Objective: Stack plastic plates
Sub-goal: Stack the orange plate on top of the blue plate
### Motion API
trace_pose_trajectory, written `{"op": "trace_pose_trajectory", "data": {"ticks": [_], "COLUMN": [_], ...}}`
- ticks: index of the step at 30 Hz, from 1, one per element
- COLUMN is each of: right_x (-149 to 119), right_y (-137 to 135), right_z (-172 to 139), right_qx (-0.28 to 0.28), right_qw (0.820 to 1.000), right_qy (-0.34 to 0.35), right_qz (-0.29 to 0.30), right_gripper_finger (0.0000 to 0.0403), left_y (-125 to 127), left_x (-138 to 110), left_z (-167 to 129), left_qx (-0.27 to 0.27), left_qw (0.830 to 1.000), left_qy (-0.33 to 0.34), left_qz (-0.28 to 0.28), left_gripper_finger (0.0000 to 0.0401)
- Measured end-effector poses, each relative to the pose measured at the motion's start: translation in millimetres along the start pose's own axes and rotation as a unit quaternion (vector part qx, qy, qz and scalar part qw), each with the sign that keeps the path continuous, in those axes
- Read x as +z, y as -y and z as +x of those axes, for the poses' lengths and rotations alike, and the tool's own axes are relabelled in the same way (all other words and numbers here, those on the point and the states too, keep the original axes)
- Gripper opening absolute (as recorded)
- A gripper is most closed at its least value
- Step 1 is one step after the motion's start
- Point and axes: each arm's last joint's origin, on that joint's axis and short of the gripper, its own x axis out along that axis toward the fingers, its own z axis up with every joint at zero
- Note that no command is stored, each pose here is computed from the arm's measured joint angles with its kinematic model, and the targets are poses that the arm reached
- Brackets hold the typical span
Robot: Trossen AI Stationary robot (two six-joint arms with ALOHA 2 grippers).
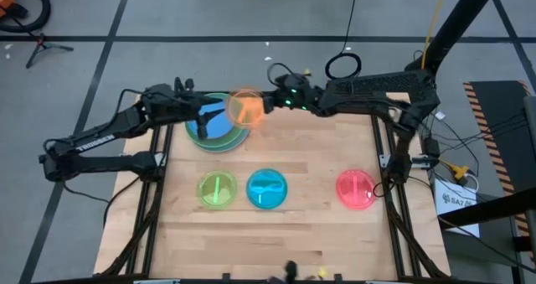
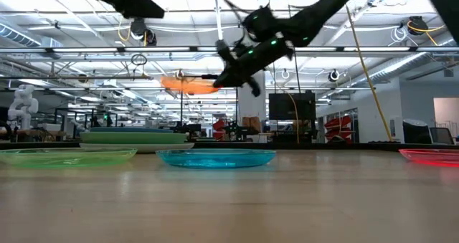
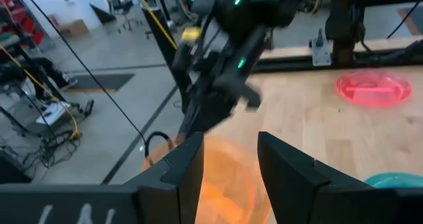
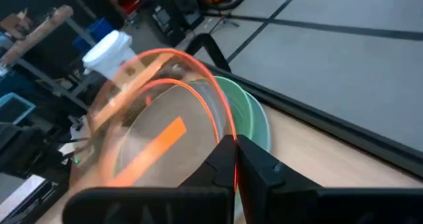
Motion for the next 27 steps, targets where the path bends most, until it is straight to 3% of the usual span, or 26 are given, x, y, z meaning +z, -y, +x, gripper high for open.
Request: {"op": "trace_pose_trajectory", "data": {"ticks": [6,13,27], "right_x": [15.8,22.3,-3.9], "right_y": [-6.6,-8.9,8.7], "right_z": [56.4,104.2,143.4], "right_qx": [0.046,0.038,0.015], "right_qw": [0.999,0.999,0.999], "right_qy": [0.001,-0.018,-0.050], "right_qz": [-0.001,-0.012,-0.017], "right_gripper_finger": [0.0000,0.0000,0.0008], "left_y": [1.2,1.4,1.6], "left_x": [2.4,2.3,1.5], "left_z": [-18.7,-20.9,-20.6], "left_qx": [0.004,0.004,0.002], "left_qw": [1.000,1.000,1.000], "left_qy": [0.012,0.011,0.007], "left_qz": [0.003,0.008,0.010], "left_gripper_finger": [0.0149,0.0149,0.0149]}}
